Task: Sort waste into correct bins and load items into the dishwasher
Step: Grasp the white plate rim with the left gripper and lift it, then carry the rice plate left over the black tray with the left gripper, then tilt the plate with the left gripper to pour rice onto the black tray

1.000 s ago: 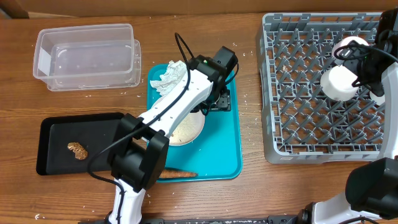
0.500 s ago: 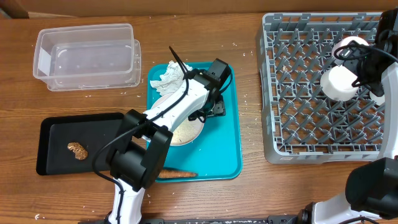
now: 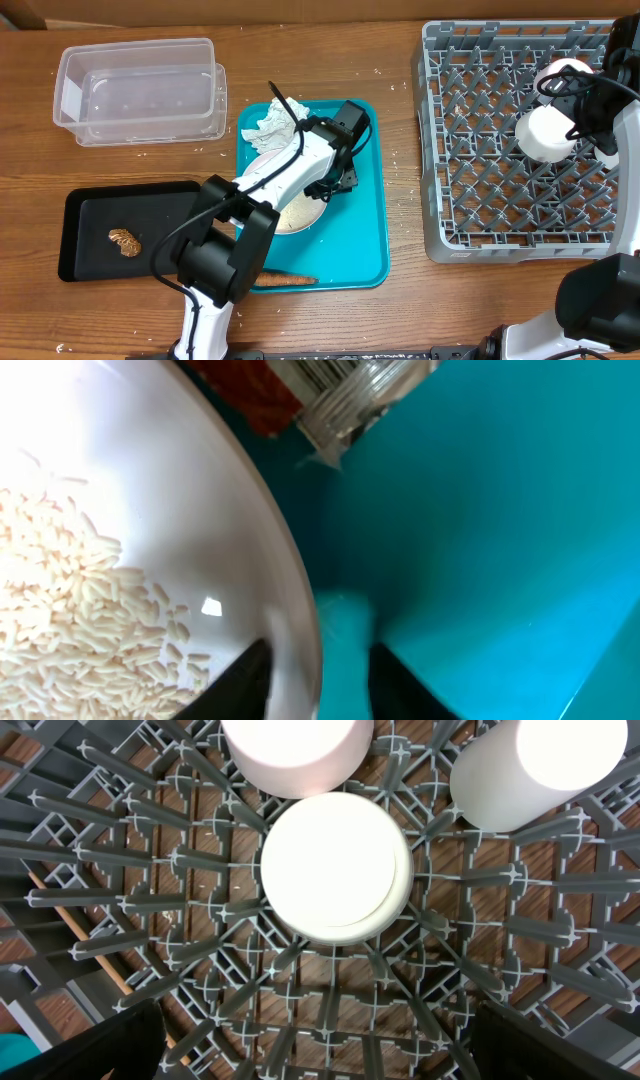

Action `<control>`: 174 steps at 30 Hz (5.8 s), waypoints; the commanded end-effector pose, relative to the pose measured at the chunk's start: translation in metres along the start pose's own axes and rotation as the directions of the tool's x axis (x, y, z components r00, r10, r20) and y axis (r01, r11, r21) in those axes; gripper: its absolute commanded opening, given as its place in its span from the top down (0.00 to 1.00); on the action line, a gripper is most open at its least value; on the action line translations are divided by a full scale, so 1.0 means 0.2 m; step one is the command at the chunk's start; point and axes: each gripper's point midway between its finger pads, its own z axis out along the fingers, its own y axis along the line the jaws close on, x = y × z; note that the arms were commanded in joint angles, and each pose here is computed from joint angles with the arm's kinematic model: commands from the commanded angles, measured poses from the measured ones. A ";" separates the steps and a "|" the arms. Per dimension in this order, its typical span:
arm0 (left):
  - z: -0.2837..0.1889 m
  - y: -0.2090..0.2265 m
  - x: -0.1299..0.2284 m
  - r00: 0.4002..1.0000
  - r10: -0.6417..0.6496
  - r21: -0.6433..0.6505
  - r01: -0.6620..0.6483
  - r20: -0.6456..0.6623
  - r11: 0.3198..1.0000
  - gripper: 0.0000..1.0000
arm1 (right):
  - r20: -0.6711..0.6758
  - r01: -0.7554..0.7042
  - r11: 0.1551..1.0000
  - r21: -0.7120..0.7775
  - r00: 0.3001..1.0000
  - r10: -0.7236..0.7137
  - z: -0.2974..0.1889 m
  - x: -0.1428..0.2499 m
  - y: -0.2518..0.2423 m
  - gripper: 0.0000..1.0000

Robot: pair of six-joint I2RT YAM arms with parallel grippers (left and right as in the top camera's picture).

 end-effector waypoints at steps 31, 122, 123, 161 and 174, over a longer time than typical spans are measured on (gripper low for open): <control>-0.28 0.10 0.03 0.999 0.040 -0.204 -0.042 -0.014 0.978 0.96 | 0.045 -0.012 1.000 -0.015 0.999 0.013 -0.07 -0.04 0.01 0.00; -0.88 1.06 -0.39 0.948 -0.274 0.246 0.307 -0.162 0.919 0.96 | 0.045 -0.012 1.000 -0.015 0.999 0.013 -0.07 -0.04 0.01 0.00; -0.88 1.06 -0.38 0.950 -0.266 0.252 0.301 -0.164 0.920 0.96 | 0.045 -0.012 1.000 -0.015 0.999 0.013 -0.07 -0.04 0.01 0.00; -0.94 1.15 -0.35 0.938 -0.257 0.436 0.336 -0.232 0.835 0.96 | 0.045 -0.012 1.000 -0.015 0.999 0.013 -0.07 -0.04 0.01 0.00; -0.96 1.22 -0.35 0.917 -0.302 0.497 0.396 -0.261 0.772 0.96 | 0.045 -0.012 1.000 -0.015 0.999 0.013 -0.07 -0.04 0.01 0.00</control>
